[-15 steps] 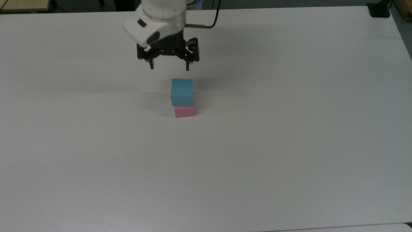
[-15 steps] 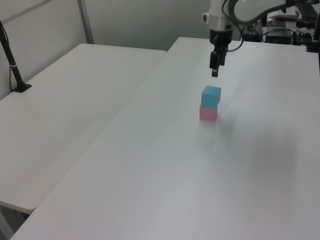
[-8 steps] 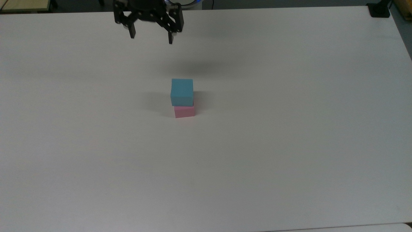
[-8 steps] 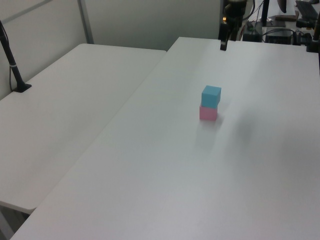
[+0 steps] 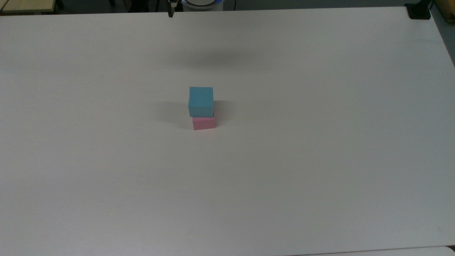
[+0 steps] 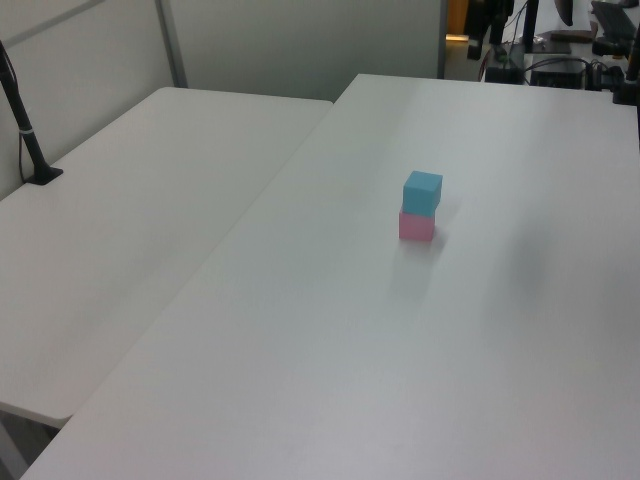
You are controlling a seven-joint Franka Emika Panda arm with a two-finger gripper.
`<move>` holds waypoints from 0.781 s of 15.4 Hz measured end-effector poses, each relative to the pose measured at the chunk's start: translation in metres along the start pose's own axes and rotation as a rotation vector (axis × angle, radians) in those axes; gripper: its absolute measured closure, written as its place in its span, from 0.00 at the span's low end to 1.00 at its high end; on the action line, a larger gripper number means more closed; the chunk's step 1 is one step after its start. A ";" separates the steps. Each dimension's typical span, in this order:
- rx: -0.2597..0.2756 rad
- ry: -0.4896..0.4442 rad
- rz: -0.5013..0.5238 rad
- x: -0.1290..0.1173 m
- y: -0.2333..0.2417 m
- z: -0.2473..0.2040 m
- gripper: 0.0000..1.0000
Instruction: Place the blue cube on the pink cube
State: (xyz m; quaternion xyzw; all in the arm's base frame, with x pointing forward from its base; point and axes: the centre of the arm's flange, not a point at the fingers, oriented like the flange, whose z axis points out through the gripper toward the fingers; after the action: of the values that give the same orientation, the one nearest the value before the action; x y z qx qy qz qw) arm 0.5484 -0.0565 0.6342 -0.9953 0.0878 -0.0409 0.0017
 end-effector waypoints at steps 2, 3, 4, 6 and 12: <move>0.003 0.016 -0.032 -0.004 0.013 -0.010 0.00; 0.003 0.020 -0.055 -0.004 0.019 -0.012 0.00; 0.002 0.022 -0.073 -0.005 0.024 -0.013 0.00; 0.001 0.021 -0.088 -0.004 0.028 -0.012 0.00; -0.004 0.020 -0.091 -0.004 0.026 -0.012 0.00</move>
State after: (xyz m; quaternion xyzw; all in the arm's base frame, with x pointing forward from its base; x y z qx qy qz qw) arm 0.5388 -0.0813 0.6454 -0.9978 0.0427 -0.0505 -0.0032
